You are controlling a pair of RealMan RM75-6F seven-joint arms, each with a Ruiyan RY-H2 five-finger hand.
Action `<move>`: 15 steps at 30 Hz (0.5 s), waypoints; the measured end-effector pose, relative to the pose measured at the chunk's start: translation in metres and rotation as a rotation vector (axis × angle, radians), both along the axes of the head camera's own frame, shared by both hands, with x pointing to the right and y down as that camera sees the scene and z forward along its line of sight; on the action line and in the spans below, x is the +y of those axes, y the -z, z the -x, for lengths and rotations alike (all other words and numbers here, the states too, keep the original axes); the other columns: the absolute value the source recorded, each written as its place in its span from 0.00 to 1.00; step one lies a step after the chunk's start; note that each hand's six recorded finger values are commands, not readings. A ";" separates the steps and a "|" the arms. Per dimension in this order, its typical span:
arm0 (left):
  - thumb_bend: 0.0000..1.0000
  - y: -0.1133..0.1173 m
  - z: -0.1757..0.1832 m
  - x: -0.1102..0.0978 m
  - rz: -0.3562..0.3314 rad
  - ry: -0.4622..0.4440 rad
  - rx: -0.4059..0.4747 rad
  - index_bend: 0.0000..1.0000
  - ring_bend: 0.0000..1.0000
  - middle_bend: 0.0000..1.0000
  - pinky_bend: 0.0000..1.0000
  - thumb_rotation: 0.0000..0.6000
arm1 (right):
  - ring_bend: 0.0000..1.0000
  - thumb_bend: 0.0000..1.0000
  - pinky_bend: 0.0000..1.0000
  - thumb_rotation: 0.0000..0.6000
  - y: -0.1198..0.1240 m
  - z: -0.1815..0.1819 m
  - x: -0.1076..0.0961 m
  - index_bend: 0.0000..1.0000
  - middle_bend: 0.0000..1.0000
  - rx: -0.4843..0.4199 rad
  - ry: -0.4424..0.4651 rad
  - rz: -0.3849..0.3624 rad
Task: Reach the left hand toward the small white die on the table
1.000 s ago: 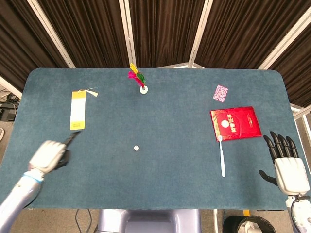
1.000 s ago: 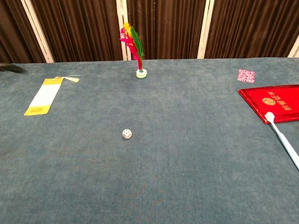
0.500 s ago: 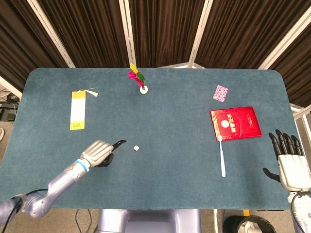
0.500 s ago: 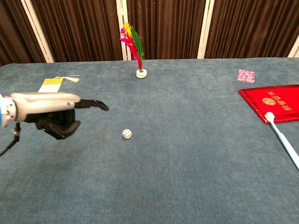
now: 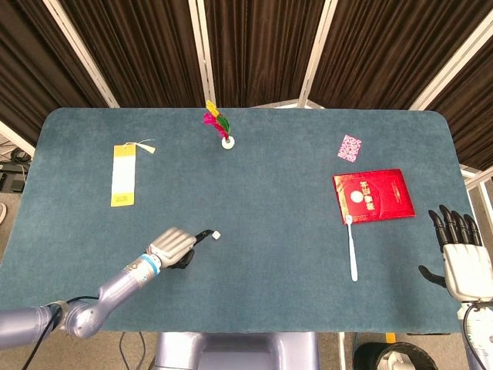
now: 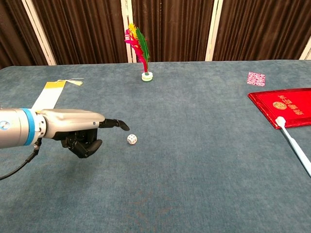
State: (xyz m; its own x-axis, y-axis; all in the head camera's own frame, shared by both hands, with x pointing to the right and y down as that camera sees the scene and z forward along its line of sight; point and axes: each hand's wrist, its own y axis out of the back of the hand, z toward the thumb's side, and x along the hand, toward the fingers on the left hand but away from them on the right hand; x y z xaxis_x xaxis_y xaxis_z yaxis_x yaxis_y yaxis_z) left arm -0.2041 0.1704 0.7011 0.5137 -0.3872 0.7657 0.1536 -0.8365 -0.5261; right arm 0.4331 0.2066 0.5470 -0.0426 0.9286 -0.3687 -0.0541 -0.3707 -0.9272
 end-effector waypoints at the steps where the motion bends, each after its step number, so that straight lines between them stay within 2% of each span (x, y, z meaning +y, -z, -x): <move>1: 0.85 -0.001 -0.001 0.001 0.004 0.000 -0.003 0.06 0.97 0.95 1.00 1.00 | 0.00 0.00 0.00 1.00 0.000 0.000 0.000 0.00 0.00 0.000 0.001 0.001; 15: 0.85 -0.019 -0.011 0.007 0.068 0.025 -0.025 0.08 0.97 0.95 1.00 1.00 | 0.00 0.00 0.00 1.00 0.001 -0.001 0.000 0.00 0.00 -0.004 -0.002 -0.002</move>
